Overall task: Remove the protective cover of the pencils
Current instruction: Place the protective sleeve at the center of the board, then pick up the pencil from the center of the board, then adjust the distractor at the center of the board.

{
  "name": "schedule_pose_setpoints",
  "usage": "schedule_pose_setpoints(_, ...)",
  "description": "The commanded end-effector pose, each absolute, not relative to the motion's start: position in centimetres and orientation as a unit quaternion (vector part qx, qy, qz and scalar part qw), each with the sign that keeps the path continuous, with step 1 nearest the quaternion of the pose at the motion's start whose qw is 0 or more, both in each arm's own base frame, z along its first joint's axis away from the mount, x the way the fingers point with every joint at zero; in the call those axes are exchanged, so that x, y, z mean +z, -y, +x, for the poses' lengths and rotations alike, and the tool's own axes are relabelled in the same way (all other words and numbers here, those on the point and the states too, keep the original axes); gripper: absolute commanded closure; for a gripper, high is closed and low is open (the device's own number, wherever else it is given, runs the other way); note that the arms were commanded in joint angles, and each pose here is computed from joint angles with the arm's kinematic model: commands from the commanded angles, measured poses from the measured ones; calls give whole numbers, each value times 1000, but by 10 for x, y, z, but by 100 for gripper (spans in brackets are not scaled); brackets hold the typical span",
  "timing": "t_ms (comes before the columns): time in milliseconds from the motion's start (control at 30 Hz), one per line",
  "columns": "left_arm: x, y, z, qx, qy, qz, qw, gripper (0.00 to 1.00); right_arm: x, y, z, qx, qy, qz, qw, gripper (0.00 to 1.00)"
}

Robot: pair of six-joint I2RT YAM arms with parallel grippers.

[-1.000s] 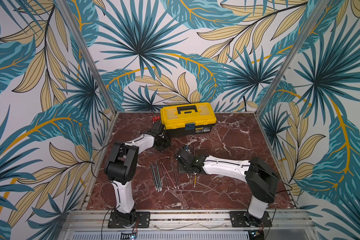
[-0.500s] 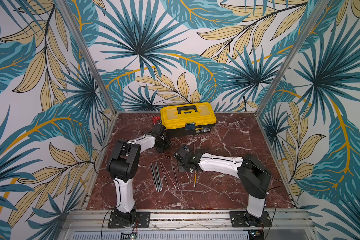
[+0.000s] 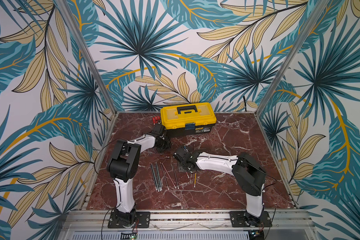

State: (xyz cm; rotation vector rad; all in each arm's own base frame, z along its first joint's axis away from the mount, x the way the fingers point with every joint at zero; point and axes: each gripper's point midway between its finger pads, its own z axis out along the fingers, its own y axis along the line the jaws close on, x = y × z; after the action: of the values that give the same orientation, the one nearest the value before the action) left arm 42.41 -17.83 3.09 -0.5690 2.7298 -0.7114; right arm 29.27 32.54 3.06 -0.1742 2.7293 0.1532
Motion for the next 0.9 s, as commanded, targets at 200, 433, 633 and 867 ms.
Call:
schedule_pose_setpoints(200,34,178,428,-239,-943,-189,136,78,19,-324,294,42,-981,-69,177,72)
schedule_pose_setpoints(433,39,178,428,-241,-942,-188,140,79,10,-326,294,37,-983,-74,167,72)
schedule_pose_setpoints(633,46,178,429,-244,-941,-183,148,80,1,-330,293,36,-984,-75,155,73)
schedule_pose_setpoints(867,60,177,428,-249,-937,-178,165,81,8,-331,294,45,-984,-74,159,83)
